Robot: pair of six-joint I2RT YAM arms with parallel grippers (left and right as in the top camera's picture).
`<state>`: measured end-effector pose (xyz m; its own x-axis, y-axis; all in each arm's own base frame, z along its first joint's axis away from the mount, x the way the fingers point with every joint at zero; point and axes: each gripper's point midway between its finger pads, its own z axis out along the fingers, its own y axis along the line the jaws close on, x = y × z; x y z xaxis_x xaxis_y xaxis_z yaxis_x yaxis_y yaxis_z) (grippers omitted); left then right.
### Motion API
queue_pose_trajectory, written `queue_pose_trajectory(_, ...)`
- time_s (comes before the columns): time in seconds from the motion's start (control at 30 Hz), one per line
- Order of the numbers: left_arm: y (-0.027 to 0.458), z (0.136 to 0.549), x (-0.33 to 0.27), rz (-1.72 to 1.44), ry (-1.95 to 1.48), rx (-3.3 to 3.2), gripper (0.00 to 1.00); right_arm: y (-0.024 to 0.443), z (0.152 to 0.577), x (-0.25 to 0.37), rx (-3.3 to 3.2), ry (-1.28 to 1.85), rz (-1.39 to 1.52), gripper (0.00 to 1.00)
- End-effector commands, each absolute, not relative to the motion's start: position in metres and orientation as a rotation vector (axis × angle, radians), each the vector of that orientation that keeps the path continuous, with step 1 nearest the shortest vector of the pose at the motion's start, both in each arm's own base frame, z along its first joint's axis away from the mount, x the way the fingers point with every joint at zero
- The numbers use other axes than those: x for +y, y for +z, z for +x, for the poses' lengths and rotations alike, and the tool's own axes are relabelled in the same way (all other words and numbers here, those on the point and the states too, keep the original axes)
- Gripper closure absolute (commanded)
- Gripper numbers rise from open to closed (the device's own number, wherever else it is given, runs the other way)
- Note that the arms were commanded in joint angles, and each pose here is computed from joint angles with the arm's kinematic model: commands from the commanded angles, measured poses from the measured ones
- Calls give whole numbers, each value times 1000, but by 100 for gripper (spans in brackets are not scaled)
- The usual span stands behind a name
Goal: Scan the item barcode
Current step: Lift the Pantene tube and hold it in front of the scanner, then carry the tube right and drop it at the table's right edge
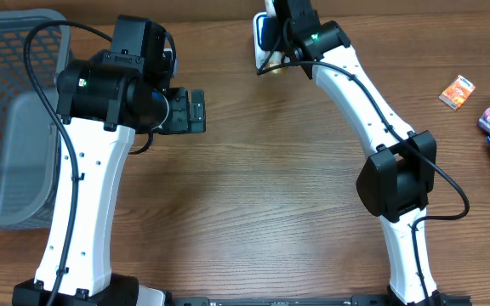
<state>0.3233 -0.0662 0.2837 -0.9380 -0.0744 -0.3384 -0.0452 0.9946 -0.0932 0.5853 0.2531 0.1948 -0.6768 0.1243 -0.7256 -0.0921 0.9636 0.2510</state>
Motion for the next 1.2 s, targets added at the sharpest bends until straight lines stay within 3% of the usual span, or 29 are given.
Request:
queue_pose_trajectory(0.0,284,325,-63,-115,-105,2785,0,205,603,266,2196,390,14,96)
queue_pose_trajectory(0.3,284,325,-63,-115,-105,2785,0,175,617,270,2195,375,22,96)
queue_pose_trajectory(0.53,284,325,-63,-115,-105,2785,0,233,614,219,2113,202,149,96)
queue_pose_trajectory(0.67,284,325,-63,-115,-105,2785,0,288,600,145,2077,101,273,96)
queue_pose_trajectory(0.8,284,325,-63,-115,-105,2785,0,302,580,41,2110,-52,464,96)
queue_pose_trajectory(0.97,284,325,-63,-115,-105,2785,0,253,527,-116,2273,-201,860,96)
queue_pose_trajectory(1.17,284,325,-63,-115,-105,2785,0,202,470,-233,2345,-200,1188,96)
